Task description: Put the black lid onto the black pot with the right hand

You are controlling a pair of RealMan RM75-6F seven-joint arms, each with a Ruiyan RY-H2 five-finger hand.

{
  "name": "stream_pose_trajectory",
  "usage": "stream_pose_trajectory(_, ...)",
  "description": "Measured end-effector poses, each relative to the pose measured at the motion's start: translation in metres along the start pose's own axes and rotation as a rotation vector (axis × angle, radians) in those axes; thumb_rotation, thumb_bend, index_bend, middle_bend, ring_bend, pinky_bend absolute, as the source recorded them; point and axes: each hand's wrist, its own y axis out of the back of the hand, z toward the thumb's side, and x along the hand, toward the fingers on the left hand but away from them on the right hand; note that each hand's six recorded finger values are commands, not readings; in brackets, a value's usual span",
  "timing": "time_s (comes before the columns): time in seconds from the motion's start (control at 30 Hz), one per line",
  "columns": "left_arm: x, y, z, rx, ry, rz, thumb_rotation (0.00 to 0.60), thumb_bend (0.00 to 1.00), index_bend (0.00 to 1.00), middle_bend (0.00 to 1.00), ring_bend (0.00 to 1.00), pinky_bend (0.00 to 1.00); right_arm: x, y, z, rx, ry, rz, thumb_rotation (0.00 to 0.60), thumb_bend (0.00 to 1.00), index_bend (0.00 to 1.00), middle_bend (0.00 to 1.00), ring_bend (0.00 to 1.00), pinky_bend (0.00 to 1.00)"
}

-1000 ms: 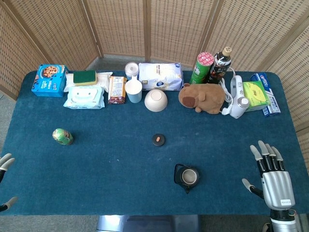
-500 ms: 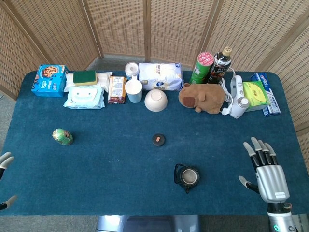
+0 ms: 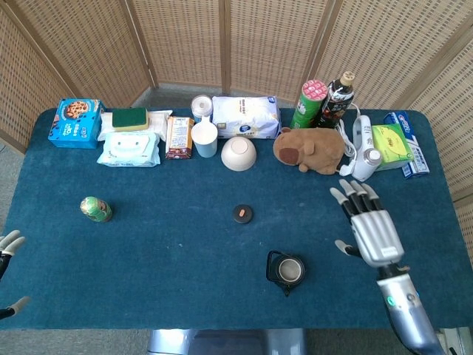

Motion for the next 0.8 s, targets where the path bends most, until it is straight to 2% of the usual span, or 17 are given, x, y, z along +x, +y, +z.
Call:
stream_pose_trajectory(0.27, 0.006, -0.001, 0.0, -0.008, 0.012, -0.005, 0.6, 0.08, 0.0, 0.0, 0.0, 0.0, -0.047, -0.022, 0.035, -0.023, 0.056, 0.146, 0.6, 0.02, 0.17, 0.08, 0.06, 0.0)
stream_pose_trajectory(0.43, 0.01, -0.001, 0.0, -0.01, 0.019, -0.006, 0.6, 0.08, 0.0, 0.0, 0.0, 0.0, -0.075, -0.048, 0.069, -0.035, 0.104, 0.234, 0.6, 0.04, 0.26, 0.08, 0.06, 0.0)
stream_pose_trajectory(0.53, 0.012, -0.001, -0.001, -0.01, 0.025, -0.006, 0.6, 0.08, 0.0, 0.0, 0.0, 0.0, -0.09, -0.064, 0.089, -0.045, 0.123, 0.27, 0.6, 0.04, 0.27, 0.07, 0.05, 0.0)
stream_pose_trajectory(0.8, 0.017, -0.001, -0.006, -0.012, 0.045, -0.013, 0.6, 0.08, 0.0, 0.0, 0.0, 0.0, -0.122, -0.107, 0.117, -0.079, 0.108, 0.346, 0.6, 0.07, 0.27, 0.07, 0.05, 0.0)
